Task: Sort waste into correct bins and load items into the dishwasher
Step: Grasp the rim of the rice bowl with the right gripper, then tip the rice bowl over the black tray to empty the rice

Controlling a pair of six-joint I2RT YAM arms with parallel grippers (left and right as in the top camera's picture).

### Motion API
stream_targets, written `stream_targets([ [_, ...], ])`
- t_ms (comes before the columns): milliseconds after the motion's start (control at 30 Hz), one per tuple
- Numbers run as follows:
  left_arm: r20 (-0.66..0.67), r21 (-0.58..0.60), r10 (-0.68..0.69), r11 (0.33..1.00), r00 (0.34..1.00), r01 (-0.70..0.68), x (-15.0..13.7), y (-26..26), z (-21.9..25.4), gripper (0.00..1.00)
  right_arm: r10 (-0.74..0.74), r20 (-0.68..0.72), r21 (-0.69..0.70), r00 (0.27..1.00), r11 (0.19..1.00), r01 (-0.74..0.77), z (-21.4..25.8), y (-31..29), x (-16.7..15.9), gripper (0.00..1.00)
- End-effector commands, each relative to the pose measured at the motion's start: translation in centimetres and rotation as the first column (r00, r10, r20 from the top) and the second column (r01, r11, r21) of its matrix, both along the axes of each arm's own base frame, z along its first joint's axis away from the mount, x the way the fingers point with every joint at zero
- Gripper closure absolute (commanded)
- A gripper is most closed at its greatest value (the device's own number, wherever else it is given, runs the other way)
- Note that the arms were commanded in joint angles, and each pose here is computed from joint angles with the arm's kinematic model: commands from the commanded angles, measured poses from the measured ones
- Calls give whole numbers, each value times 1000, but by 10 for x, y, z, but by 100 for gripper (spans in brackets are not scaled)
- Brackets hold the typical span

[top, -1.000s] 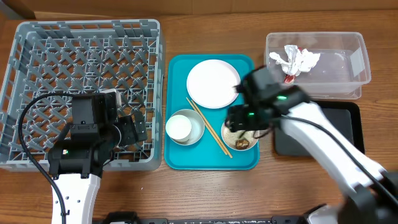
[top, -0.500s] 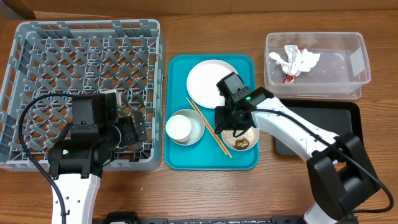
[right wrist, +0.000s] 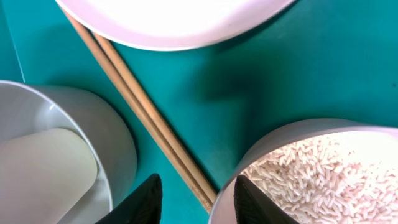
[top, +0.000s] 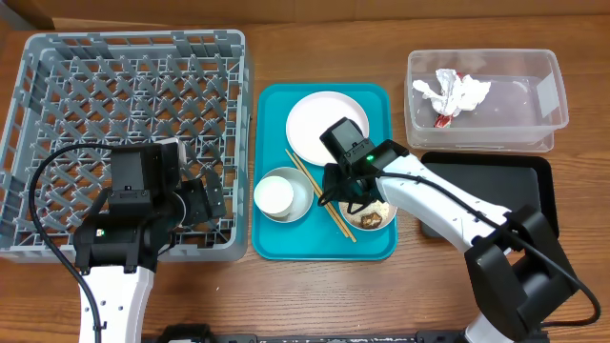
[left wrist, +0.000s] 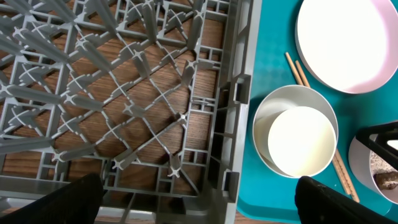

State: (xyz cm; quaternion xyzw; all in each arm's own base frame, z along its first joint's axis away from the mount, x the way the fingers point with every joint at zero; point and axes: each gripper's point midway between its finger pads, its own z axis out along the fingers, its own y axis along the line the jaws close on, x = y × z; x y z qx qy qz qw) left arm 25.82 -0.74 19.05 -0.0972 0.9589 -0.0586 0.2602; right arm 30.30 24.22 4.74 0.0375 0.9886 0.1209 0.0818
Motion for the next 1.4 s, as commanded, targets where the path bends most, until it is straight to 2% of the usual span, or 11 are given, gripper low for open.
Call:
stream_targets([
  [0,16,-7,-8,1000,1000,8,2,-3,7,0,-54,-24,-31,998,998,53,-13,-8,-6,61],
  [233,16,-7,-8,1000,1000,8,2,-3,7,0,-55,-39,-39,998,998,54,-18,-9,-8,68],
  [467,16,-7,-8,1000,1000,8,2,-3,7,0,-51,-74,-66,996,997,46,-30,-10,-16,71],
  [667,16,-7,-7,1000,1000,7,2,-3,7,0,-44,-64,-60,997,997,40,-30,-8,-14,84],
  [767,14,-7,-7,1000,1000,7,2,-3,6,0,-46,-66,-66,997,997,42,-30,-11,-13,95],
  [833,14,-7,-7,1000,1000,7,2,-3,6,0,-50,-72,-79,996,996,45,-28,-14,-13,96],
  [1100,14,-7,-7,1000,1000,7,2,-3,6,0,39,-30,-146,999,988,-43,16,-16,4,96],
  [1367,14,-7,-8,1000,1000,8,2,-3,6,0,-10,58,-124,998,992,18,75,-32,33,96],
])
